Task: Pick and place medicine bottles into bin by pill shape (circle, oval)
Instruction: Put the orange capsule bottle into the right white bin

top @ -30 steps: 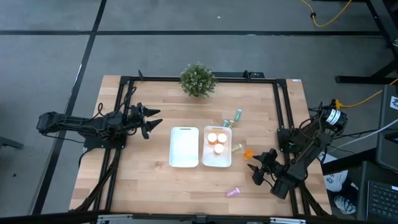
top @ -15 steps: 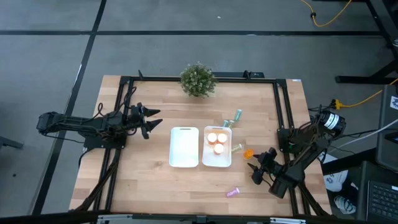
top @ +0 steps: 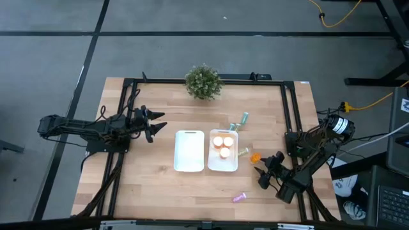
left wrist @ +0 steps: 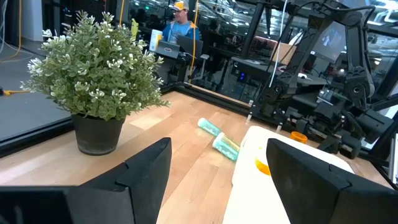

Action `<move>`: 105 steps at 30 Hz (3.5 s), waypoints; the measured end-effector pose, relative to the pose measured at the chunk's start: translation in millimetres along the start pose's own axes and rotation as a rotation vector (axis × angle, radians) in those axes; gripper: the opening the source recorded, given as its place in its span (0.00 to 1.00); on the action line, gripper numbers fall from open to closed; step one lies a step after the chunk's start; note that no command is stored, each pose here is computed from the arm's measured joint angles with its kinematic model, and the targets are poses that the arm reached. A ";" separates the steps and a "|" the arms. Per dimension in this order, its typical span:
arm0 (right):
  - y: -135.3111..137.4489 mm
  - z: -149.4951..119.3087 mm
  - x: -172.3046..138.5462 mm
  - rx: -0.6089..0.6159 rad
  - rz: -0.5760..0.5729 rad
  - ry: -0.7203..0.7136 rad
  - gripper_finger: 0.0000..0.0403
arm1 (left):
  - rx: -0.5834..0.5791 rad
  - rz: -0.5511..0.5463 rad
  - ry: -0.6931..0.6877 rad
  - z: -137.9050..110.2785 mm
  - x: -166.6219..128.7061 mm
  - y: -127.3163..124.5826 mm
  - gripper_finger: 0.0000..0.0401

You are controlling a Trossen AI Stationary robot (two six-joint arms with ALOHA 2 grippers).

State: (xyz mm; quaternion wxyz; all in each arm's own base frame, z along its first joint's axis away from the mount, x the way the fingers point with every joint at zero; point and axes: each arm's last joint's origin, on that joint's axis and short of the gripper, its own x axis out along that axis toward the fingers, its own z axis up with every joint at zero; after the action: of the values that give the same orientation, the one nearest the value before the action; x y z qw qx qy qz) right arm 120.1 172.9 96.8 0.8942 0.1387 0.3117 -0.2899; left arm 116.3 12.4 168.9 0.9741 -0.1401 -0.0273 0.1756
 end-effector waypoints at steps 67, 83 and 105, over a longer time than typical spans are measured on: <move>4.1 20.8 25.7 0.089 -0.082 -0.006 0.55 | 0.000 0.000 0.000 0.0 0.0 0.0 0.64; 8.0 23.6 23.9 -0.005 -0.077 -0.026 0.46 | 0.000 0.000 0.000 0.0 0.0 0.0 0.64; 41.1 64.8 -10.1 -1.181 -0.170 0.066 0.45 | 0.000 0.000 0.000 -0.1 0.0 0.0 0.64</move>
State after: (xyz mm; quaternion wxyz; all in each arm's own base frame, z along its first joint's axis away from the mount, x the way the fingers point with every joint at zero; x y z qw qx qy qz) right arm 169.5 182.0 155.7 0.7836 -0.3985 0.4576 -0.1335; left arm 116.3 12.4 168.8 0.9741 -0.1401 -0.0272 0.1756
